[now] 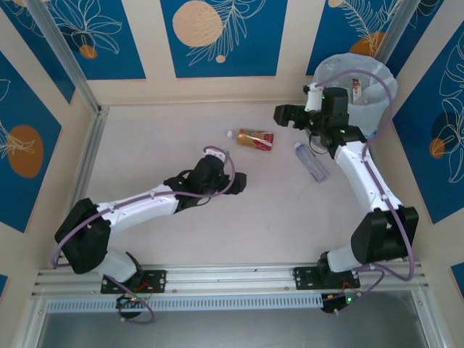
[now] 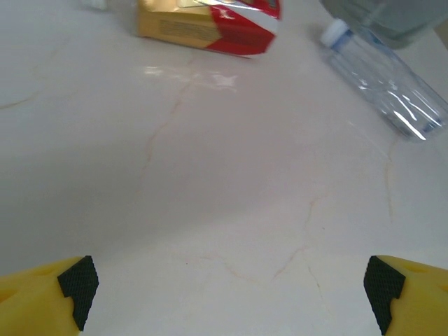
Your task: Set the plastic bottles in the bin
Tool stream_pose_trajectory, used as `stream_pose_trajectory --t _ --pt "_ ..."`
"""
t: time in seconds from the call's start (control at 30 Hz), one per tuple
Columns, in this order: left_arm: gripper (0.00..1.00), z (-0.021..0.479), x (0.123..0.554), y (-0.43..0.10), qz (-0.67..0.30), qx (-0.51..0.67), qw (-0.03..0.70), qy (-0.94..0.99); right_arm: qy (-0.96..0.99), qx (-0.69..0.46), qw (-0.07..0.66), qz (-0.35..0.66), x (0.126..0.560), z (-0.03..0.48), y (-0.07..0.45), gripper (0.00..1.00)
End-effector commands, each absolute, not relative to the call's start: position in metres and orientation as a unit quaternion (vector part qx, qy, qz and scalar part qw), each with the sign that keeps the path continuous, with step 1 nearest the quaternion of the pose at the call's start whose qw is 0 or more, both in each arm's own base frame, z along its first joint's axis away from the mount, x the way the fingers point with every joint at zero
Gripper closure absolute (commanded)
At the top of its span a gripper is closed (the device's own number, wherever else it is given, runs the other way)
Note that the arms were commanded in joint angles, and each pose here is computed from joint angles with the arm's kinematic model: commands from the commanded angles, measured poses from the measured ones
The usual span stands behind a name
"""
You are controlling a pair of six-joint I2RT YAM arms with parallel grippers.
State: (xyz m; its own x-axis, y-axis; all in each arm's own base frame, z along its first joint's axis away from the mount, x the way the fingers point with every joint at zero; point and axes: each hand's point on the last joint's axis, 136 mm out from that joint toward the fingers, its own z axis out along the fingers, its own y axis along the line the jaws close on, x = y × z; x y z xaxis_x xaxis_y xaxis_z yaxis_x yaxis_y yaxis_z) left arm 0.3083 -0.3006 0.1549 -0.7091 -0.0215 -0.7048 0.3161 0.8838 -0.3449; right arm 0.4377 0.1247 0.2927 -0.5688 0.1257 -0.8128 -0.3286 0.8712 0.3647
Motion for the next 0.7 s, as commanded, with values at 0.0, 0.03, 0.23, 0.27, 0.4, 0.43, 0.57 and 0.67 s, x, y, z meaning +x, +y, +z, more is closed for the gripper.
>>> stream_pose_trajectory --t 0.0,0.03,0.23,0.27,0.4,0.43,0.57,0.67 --pt "0.01 0.140 0.320 -0.276 -0.192 0.004 0.347 0.918 0.861 -0.141 0.412 0.263 0.442 0.265 0.161 0.02" --pt "0.01 0.138 0.322 -0.272 -0.193 -0.009 0.344 0.919 0.861 -0.161 0.407 0.258 0.448 0.257 0.168 0.02" --pt "0.01 0.132 0.329 -0.253 -0.180 -0.062 0.326 0.926 0.882 -0.204 0.353 0.237 0.495 0.209 0.190 0.01" --pt "0.01 0.132 0.329 -0.253 -0.182 -0.063 0.325 0.926 0.889 -0.202 0.337 0.237 0.501 0.196 0.192 0.00" --pt "0.01 0.131 0.329 -0.250 -0.181 -0.060 0.325 0.926 0.898 -0.200 0.302 0.249 0.527 0.168 0.202 0.00" --pt "0.01 0.131 0.329 -0.251 -0.181 -0.058 0.325 0.926 0.900 -0.199 0.296 0.252 0.531 0.162 0.204 0.00" --pt "0.01 0.126 0.329 -0.249 -0.176 -0.060 0.321 0.929 0.906 -0.196 0.276 0.256 0.549 0.139 0.210 0.00" --pt "0.01 0.122 0.328 -0.250 -0.176 -0.060 0.315 0.931 0.911 -0.195 0.247 0.266 0.556 0.120 0.214 0.01"
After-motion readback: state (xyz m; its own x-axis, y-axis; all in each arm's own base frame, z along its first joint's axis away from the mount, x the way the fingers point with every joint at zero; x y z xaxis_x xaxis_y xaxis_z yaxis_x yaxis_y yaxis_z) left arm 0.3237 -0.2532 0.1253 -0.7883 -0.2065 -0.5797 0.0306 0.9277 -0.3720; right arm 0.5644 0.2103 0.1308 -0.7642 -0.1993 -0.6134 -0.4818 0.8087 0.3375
